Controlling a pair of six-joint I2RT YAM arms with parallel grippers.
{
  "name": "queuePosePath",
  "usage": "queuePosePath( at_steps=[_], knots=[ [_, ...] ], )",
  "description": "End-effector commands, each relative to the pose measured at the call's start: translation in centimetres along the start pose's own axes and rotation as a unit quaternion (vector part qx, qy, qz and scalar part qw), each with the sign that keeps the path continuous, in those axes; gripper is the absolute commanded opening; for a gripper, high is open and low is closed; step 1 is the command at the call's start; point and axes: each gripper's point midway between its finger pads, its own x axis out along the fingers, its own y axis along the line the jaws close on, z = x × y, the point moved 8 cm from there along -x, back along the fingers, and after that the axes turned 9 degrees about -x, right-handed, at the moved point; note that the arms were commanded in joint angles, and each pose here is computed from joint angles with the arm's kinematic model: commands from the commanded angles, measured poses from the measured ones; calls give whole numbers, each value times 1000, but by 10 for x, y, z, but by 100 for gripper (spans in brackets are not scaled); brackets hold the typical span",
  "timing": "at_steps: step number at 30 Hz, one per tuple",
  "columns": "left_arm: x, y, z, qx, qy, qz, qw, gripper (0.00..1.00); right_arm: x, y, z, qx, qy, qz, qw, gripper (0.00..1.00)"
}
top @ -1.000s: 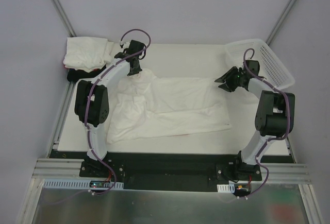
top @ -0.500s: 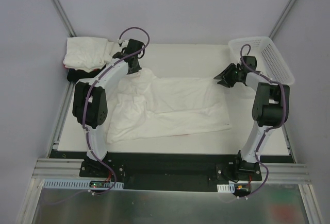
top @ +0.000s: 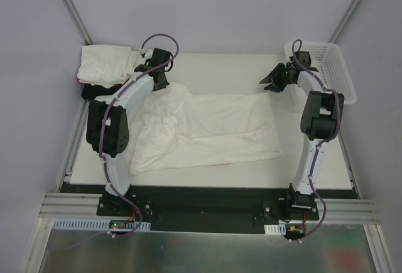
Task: Fold and stack the t-shirts
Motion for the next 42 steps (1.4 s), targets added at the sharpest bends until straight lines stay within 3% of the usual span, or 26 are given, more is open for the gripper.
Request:
queuePosePath(
  at_steps=[1, 3, 7, 9, 14, 18, 24, 35, 42],
  knots=[
    [-18, 5, 17, -13, -35, -8, 999, 0, -23, 14, 35, -53, -17, 32, 998, 43],
    [-19, 6, 16, -15, -35, -10, 999, 0, -32, 28, 22, -69, 11, 41, 997, 43],
    [-19, 8, 13, -16, -33, -13, 999, 0, -57, 42, 3, -151, 32, -44, 987, 46],
    [-19, 9, 11, -16, -32, -16, 999, 0, -66, 39, -10, -171, 95, -63, 979, 49],
    [-19, 9, 8, -21, -29, -22, 999, 0, -69, 47, -34, -162, 142, 22, 976, 52],
    [-21, 11, 4, -24, -26, -29, 999, 0, -64, 33, -49, -144, 177, -17, 974, 52],
    [-24, 11, 5, -24, -28, -37, 999, 0, -59, 27, -68, -117, 156, 18, 981, 52],
    [-29, 12, 5, -24, -30, -42, 998, 0, -59, -7, -4, -87, 101, -16, 991, 51],
    [-30, 17, 9, -27, -48, -25, 998, 0, -47, 6, -20, -88, 67, 38, 993, 51]
  ],
)
